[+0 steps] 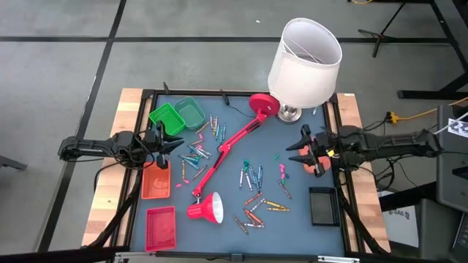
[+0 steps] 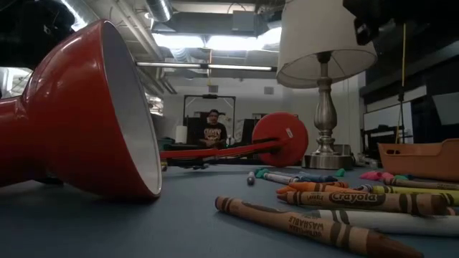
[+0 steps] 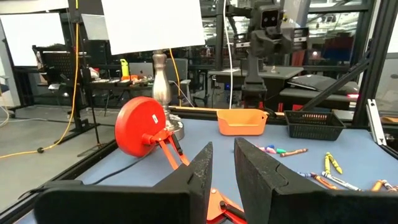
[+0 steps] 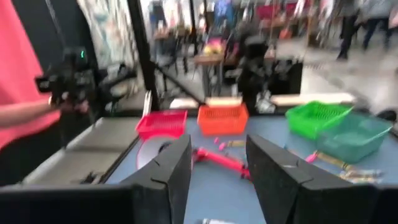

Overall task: Sort crayons
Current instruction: Put the brown crayon into the right orange bin

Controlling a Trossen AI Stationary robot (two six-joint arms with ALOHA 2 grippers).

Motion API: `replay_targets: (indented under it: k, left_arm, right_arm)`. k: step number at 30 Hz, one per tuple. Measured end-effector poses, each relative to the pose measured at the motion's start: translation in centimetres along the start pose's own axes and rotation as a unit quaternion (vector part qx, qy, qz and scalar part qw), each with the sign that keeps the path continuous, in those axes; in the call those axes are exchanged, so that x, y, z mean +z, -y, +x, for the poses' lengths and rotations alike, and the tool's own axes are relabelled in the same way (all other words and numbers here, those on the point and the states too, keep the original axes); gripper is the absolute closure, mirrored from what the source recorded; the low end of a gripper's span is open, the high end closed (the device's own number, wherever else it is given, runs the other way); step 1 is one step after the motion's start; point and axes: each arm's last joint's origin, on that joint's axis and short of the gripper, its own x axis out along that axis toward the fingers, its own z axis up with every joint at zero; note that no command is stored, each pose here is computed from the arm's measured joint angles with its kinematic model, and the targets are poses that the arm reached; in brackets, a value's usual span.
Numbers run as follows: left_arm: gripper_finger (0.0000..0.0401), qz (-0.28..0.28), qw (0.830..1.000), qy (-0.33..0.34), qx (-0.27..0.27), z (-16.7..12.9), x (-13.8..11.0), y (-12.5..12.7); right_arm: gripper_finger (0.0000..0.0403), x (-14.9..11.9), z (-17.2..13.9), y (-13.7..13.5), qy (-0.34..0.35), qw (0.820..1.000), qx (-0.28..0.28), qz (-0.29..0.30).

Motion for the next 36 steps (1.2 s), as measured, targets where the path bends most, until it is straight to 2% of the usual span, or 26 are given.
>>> replay_targets:
  k: [7, 12, 18, 23, 26, 32, 36]
  left_arm:
    - [0.0348, 0.000, 1.000, 0.000, -0.005, 0.0, 0.0, 0.0]
    - [0.0348, 0.000, 1.000, 0.000, -0.005, 0.0, 0.0, 0.0]
    - [0.0348, 0.000, 1.000, 0.000, -0.006, 0.0, 0.0, 0.0]
    - [0.0348, 0.000, 1.000, 0.000, -0.006, 0.0, 0.0, 0.0]
    - [0.0348, 0.000, 1.000, 0.000, -0.006, 0.0, 0.0, 0.0]
    - [0.0348, 0.000, 1.000, 0.000, -0.006, 0.0, 0.0, 0.0]
    - [0.0348, 0.000, 1.000, 0.000, -0.006, 0.0, 0.0, 0.0]
  right_arm:
    - [0.0252, 2.4, 2.7, -2.1, -0.151, 0.988, 0.016, 0.041]
    - [0.0252, 3.4, 4.7, -4.0, -0.250, 0.963, -0.012, 0.103]
    - [0.0252, 2.8, 7.2, -6.2, -0.343, 0.918, -0.064, 0.187]
    - [0.0252, 0.4, 8.8, -7.5, -0.412, 0.876, -0.103, 0.229]
    - [0.0252, -1.2, 9.2, -8.1, -0.453, 0.843, -0.137, 0.255]
    - [0.0252, -3.9, 9.9, -8.2, -0.512, 0.781, -0.218, 0.284]
    - [0.0252, -5.4, 10.6, -8.2, -0.531, 0.754, -0.255, 0.292]
